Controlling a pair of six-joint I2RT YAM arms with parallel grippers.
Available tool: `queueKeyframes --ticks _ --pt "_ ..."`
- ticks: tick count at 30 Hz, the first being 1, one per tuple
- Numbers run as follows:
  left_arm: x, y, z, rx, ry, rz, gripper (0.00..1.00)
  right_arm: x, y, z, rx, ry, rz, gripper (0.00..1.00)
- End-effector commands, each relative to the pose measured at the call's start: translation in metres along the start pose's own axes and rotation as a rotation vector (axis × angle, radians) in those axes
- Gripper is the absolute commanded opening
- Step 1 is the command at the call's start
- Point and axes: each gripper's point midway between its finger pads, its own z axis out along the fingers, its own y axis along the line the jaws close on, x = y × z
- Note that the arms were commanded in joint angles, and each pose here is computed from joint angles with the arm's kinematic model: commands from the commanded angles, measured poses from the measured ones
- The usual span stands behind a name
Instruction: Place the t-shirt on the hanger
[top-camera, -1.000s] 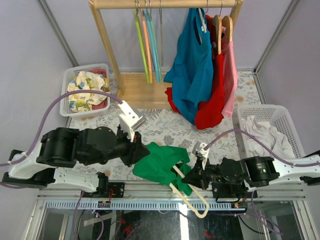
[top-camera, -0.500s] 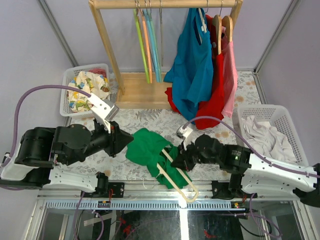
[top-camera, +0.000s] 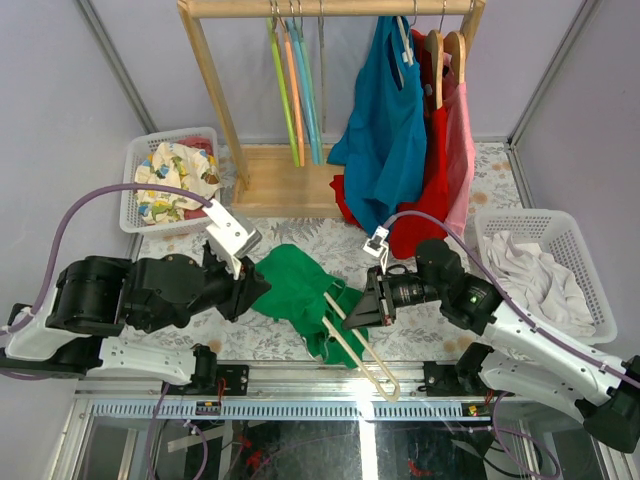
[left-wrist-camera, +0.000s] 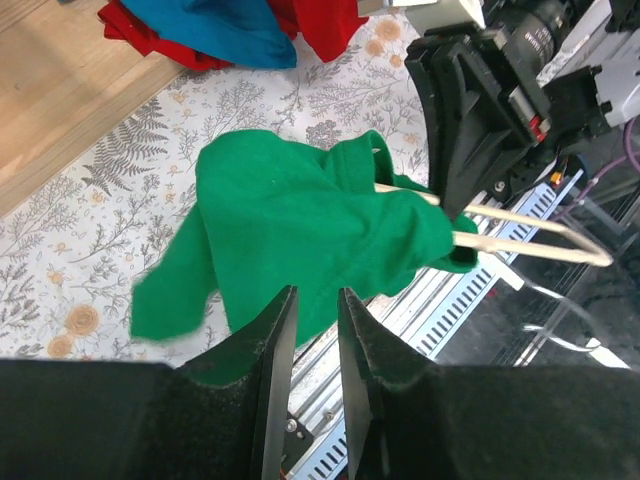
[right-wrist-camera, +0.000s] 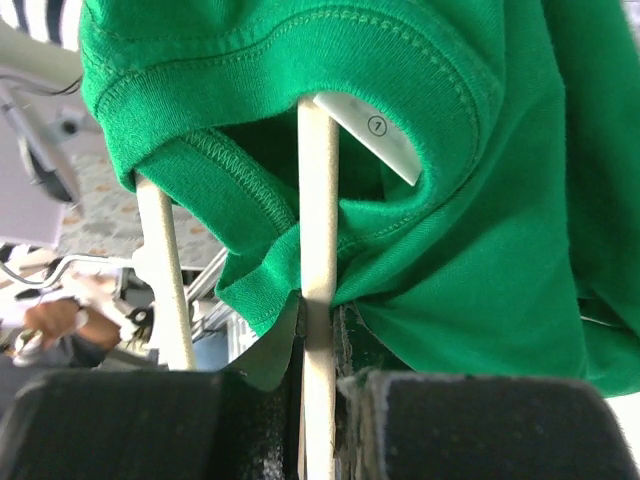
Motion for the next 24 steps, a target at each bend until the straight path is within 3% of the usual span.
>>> queueKeyframes --ticks 1,12,17,24 --pt "-0.003 -0.013 0.010 0.053 -0.002 0.099 0.23 -0.001 0.058 -0.016 -0.250 0.046 -0.058 0.00" --pt "-0.013 -0.050 0.000 0.292 -0.029 0.236 0.31 0.025 0.055 -0.016 -0.323 0.175 0.055 0.00" --pt "0.001 -0.080 -0.001 0.458 0.028 0.295 0.35 0.028 0.061 -0.021 -0.356 0.207 0.065 0.00" --pt "0.019 -0.103 0.008 0.543 0.106 0.340 0.37 0.035 0.061 -0.022 -0.380 0.255 0.099 0.00"
